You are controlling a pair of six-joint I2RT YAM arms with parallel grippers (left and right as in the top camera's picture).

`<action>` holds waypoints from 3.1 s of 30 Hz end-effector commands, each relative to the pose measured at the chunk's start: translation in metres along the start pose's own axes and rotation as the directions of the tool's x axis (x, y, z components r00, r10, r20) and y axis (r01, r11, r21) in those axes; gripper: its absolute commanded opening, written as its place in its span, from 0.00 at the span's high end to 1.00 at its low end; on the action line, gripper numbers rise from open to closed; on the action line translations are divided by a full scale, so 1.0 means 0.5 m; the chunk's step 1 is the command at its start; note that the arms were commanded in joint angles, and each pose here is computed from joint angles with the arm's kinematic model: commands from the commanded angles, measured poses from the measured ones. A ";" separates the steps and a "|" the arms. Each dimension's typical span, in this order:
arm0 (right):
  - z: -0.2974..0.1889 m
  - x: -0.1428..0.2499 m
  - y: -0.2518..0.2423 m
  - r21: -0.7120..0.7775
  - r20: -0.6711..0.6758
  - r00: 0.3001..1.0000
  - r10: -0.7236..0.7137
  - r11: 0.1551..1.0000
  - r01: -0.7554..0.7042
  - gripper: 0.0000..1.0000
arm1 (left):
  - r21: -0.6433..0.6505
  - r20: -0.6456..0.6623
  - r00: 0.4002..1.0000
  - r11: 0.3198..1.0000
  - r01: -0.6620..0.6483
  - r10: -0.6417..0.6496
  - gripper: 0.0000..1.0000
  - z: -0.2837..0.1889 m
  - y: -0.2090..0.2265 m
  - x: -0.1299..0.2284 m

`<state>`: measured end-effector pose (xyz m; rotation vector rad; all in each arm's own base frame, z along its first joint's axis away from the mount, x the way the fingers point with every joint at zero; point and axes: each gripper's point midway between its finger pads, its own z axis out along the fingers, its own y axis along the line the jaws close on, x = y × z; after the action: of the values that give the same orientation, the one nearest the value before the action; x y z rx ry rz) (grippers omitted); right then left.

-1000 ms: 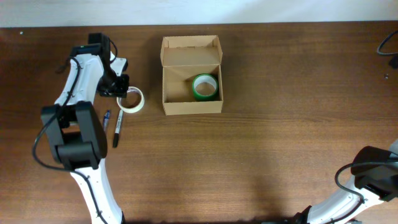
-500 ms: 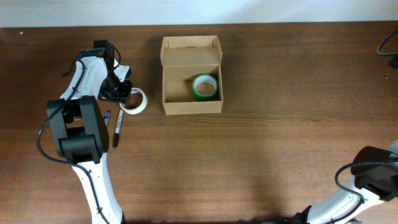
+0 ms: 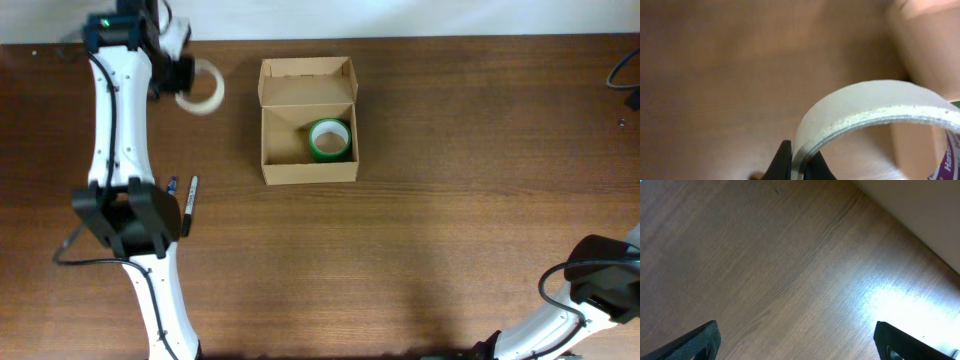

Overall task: Pack container
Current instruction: 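Lift the white tape and place it into the box, then return the left gripper and grasp the orange box cutter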

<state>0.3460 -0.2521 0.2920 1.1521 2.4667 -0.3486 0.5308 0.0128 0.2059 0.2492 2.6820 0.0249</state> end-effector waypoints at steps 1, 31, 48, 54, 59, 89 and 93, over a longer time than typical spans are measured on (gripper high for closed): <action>0.006 0.001 -0.003 0.014 -0.005 1.000 -0.005 1.000 0.005 0.01 | 0.023 0.123 0.989 0.996 -0.091 0.087 0.96 -0.091 -0.079 -0.055; 0.006 0.001 -0.003 0.014 -0.005 1.000 -0.005 1.000 0.005 0.01 | 0.256 -0.155 0.801 0.806 -0.534 0.579 0.97 0.163 -0.504 0.111; 0.006 0.001 -0.003 0.014 -0.005 1.000 -0.005 1.000 0.005 0.01 | 0.240 -0.162 0.800 0.810 -0.535 0.577 0.97 0.244 -0.511 0.114; 0.006 0.001 -0.003 0.014 -0.005 1.000 -0.005 1.000 0.005 0.01 | 0.236 -0.160 0.801 0.810 -0.536 0.577 0.72 0.244 -0.510 0.112; 0.006 0.001 -0.003 0.014 -0.005 1.000 -0.005 1.000 0.005 0.01 | 0.224 -0.194 0.794 0.814 -0.536 0.577 0.44 0.232 -0.498 0.123; 0.006 0.001 -0.003 0.014 -0.005 1.000 -0.005 1.000 0.005 0.01 | -0.130 -0.089 0.976 0.974 0.186 -0.198 0.31 -0.202 0.040 0.319; 0.006 0.001 -0.003 0.014 -0.005 1.000 -0.005 1.000 0.005 0.01 | -0.148 -0.202 0.924 0.943 0.298 -0.323 0.31 -0.108 0.093 0.405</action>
<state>0.3461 -0.2521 0.2921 1.1515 2.4666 -0.3482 0.3423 0.0878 0.1894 -0.1141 2.8804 0.2042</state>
